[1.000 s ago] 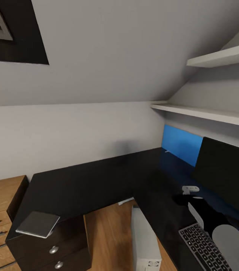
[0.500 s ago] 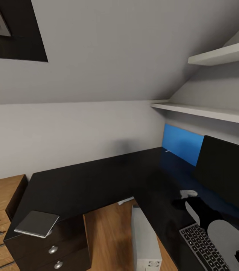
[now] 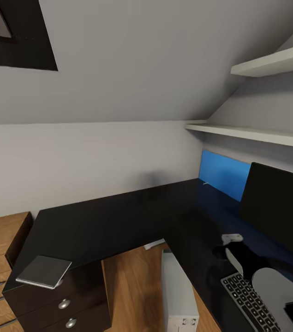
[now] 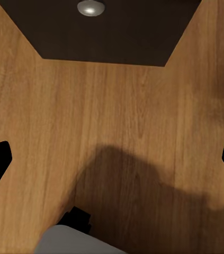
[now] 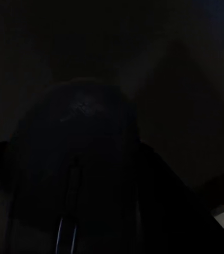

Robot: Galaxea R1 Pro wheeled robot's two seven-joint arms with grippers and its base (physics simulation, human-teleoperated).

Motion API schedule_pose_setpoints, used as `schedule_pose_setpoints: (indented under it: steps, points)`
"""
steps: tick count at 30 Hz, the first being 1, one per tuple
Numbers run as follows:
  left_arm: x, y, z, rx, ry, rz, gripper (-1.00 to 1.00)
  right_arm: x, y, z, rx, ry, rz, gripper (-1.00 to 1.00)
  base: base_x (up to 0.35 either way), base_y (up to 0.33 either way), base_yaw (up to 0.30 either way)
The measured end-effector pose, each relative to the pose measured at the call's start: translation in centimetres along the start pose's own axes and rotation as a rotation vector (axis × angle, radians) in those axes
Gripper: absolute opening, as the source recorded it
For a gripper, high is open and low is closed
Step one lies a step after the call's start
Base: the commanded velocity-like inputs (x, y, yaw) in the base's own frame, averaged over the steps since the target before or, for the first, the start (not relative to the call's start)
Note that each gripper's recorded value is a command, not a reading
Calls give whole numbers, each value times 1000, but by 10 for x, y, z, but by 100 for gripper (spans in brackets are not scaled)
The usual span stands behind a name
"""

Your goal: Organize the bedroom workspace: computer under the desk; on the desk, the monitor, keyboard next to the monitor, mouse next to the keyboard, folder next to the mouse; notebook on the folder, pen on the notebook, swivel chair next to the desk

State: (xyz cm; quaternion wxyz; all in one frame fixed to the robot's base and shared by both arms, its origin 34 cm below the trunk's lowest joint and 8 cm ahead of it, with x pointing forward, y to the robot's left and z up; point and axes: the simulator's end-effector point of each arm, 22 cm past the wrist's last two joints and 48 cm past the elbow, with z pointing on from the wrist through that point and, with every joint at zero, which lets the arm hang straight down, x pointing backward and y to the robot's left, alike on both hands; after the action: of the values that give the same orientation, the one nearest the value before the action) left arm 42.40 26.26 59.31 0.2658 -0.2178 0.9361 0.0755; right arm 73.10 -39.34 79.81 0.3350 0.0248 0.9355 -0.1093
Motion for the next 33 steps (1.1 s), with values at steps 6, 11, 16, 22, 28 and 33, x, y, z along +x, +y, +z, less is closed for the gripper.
schedule_pose_setpoints:
  steps: [6,11,16,22,28,33]
  points:
    - [4,-1,8,1,-1,0,100,5,4,7,-1,-2,0,-100,0,0,0]
    - [9,-1,14,0,3,-3,100,9,5,13,-1,-3,0,-100,0,0,0]
    - [14,-1,21,0,5,-2,100,13,7,18,-2,-8,1,-100,-23,0,0]
    - [20,-2,29,0,5,-1,100,18,10,26,-3,-10,1,-100,-118,0,0]
    - [19,-2,29,0,1,1,100,11,10,25,-3,-41,3,-100,-11,0,0]
    - [19,-2,29,0,1,1,100,0,9,24,-2,-92,7,-100,-1,0,0]
